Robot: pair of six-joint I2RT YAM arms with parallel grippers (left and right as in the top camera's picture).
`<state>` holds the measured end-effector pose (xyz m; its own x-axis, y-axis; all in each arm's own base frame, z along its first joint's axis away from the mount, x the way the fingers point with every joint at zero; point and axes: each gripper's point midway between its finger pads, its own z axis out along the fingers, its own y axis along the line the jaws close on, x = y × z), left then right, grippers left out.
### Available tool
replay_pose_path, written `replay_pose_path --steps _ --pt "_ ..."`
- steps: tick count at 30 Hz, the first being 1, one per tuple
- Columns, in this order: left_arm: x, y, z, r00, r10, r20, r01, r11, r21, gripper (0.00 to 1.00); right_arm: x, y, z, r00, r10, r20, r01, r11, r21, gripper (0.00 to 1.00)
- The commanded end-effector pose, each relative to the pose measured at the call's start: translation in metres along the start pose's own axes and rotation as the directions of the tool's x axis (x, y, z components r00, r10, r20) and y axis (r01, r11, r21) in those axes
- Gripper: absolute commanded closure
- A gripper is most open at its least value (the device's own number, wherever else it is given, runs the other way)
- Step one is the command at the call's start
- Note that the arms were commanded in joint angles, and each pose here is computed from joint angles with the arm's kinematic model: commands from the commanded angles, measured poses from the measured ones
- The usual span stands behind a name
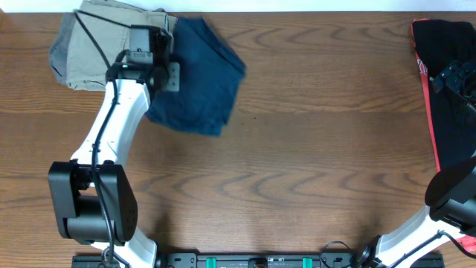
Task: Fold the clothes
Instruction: 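Carry the folded pants onto the khaki pants stack with the left gripper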
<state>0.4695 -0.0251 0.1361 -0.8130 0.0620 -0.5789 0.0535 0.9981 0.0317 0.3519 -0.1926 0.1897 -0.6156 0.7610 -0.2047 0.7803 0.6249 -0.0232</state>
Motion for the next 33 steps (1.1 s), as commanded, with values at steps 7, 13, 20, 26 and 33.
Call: replay_pose_path --steps 7,13,20,26,33 --pt "-0.067 0.062 -0.023 0.975 0.042 0.216 -0.001 0.983 -0.185 0.94 -0.002 -0.002 0.001 1.000 0.015 0.002 -0.015 1.000 0.008 0.01" --pt "-0.092 0.074 -0.038 0.956 0.083 0.280 -0.018 0.974 -0.228 0.94 -0.002 -0.002 0.001 1.000 0.014 0.001 -0.014 1.000 0.008 0.01" --pt "-0.112 0.082 -0.053 0.938 0.080 0.336 0.007 0.969 -0.249 0.94 -0.002 -0.002 0.001 1.000 0.015 0.001 -0.015 1.000 0.008 0.01" --pt "-0.119 0.086 -0.059 0.922 -0.028 0.385 0.123 0.966 -0.226 0.94 -0.002 -0.002 0.001 1.000 0.015 0.001 -0.015 1.000 0.008 0.01" --pt "-0.134 0.087 -0.067 0.865 -0.157 0.476 0.260 0.952 -0.158 0.94 -0.002 -0.002 0.001 1.000 0.015 0.002 -0.015 1.000 0.008 0.01"
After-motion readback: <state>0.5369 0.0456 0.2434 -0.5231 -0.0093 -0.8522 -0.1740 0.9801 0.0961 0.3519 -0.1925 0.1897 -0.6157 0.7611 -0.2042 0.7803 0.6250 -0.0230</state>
